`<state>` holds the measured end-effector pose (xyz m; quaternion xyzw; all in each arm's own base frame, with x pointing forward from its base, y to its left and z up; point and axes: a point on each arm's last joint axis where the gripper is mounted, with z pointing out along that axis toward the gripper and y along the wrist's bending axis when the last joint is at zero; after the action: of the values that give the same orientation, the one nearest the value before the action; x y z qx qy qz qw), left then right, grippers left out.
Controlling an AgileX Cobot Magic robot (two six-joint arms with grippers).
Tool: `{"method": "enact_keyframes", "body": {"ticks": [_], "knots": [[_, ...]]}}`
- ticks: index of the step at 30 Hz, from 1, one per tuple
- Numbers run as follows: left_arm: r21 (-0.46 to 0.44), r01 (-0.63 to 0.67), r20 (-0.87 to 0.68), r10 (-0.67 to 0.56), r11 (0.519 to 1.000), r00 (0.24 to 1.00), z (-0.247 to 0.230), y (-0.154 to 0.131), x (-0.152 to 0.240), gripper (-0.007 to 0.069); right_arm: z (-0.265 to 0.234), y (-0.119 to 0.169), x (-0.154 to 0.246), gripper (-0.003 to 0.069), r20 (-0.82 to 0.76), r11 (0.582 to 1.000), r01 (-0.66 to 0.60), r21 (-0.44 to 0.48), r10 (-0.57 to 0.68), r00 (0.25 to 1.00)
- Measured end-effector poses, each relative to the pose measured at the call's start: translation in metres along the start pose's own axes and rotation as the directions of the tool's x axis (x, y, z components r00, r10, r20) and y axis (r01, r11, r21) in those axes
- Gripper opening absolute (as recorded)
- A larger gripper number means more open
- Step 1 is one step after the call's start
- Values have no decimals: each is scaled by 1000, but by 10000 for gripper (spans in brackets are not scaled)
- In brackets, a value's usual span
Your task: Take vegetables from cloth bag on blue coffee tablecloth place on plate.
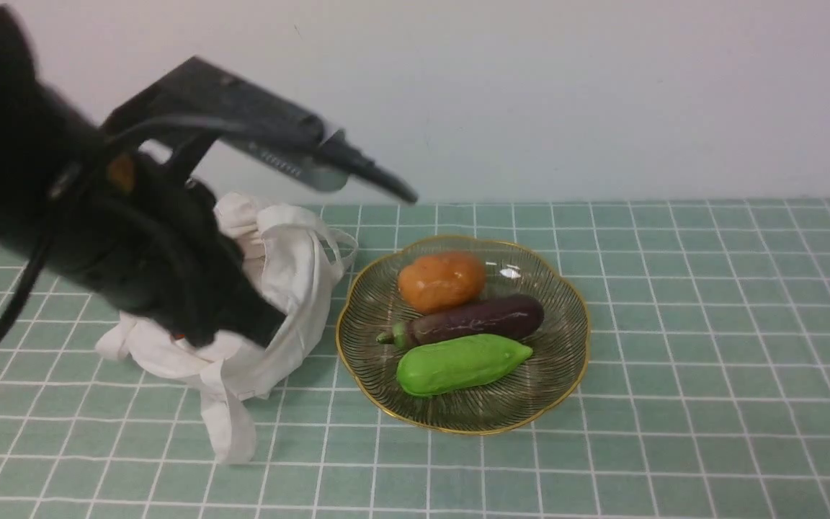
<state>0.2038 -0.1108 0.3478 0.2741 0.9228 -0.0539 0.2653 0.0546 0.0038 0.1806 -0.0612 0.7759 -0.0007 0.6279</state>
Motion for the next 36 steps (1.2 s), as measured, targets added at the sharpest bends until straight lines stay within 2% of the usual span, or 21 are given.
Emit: {"method": "enact_keyframes", "body": {"ticks": [5,10,16,23,29,33,36], "knots": [[64,48,94,-53,997,994,1,-10,47,-8,0,0,0,-15,0,1000,0,0,0,1000],[160,140,274,-180,977,945,8,-20,95,-8,0,0,0,-15,0,1000,0,0,0,1000],[213,184,316,-246,960,916,11,-25,126,-8,0,0,0,-15,0,1000,0,0,0,1000],[219,178,252,-232,959,940,13,-28,137,-8,0,0,0,-15,0,1000,0,0,0,1000],[208,168,257,-220,964,941,13,-27,137,-8,0,0,0,-15,0,1000,0,0,0,1000],[161,147,323,-193,976,927,10,-23,138,-8,0,0,0,-15,0,1000,0,0,0,1000],[104,187,425,-214,977,880,4,-14,147,-8,0,0,0,-15,0,1000,0,0,0,1000]]}}
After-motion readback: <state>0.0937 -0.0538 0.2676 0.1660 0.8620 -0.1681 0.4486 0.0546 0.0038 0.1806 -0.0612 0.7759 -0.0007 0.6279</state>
